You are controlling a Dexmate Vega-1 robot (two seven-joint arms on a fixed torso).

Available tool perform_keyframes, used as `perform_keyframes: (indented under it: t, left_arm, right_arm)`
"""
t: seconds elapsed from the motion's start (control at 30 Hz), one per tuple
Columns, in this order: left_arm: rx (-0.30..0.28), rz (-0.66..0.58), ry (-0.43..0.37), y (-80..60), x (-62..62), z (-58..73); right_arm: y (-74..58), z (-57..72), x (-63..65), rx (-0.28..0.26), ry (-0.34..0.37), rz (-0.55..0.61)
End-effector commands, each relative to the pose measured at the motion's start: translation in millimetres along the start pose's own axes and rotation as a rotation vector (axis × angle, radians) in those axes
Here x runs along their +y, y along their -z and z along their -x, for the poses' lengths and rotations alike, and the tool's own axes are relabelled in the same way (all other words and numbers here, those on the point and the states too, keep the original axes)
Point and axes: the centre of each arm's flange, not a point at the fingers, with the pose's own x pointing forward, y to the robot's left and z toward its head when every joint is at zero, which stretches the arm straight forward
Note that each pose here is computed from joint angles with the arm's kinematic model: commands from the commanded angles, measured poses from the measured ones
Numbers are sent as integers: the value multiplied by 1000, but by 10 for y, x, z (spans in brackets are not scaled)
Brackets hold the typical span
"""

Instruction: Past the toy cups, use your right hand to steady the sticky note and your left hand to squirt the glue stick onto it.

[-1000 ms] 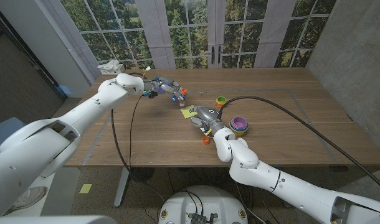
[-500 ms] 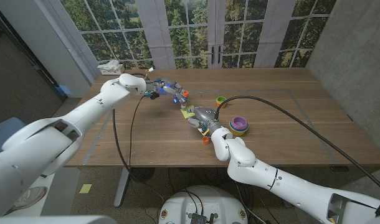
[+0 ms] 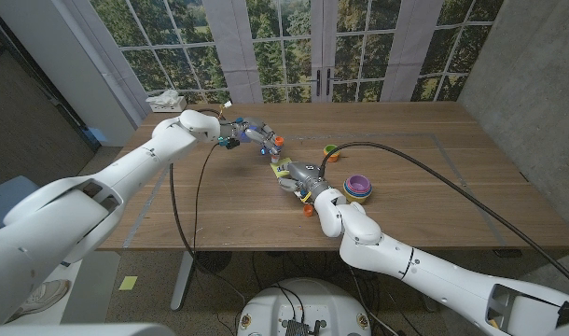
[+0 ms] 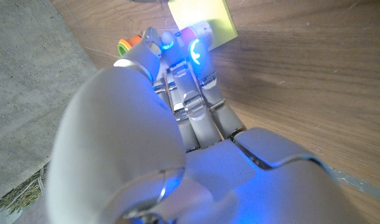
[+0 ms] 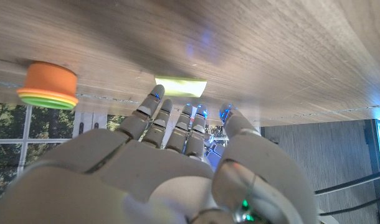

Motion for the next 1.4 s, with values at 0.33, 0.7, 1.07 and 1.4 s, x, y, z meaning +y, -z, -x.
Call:
perform_keyframes:
  t: [0.33,0.7,1.07,1.4]
  left_arm:
    - [0,2,-3,67,21,15]
    - [-6,11,9,78,3,9]
    - [-3,-5,11,78,-23,-4]
    - [12,-5,16,129,-34,-36]
  right_arm:
    - [13,-160,41,-9,-74,-31]
    - [95,-213,8,-8,-63,-63]
    - [120,-237,22,5,-92,-62]
    - [143,-253,30,1,-102,-61]
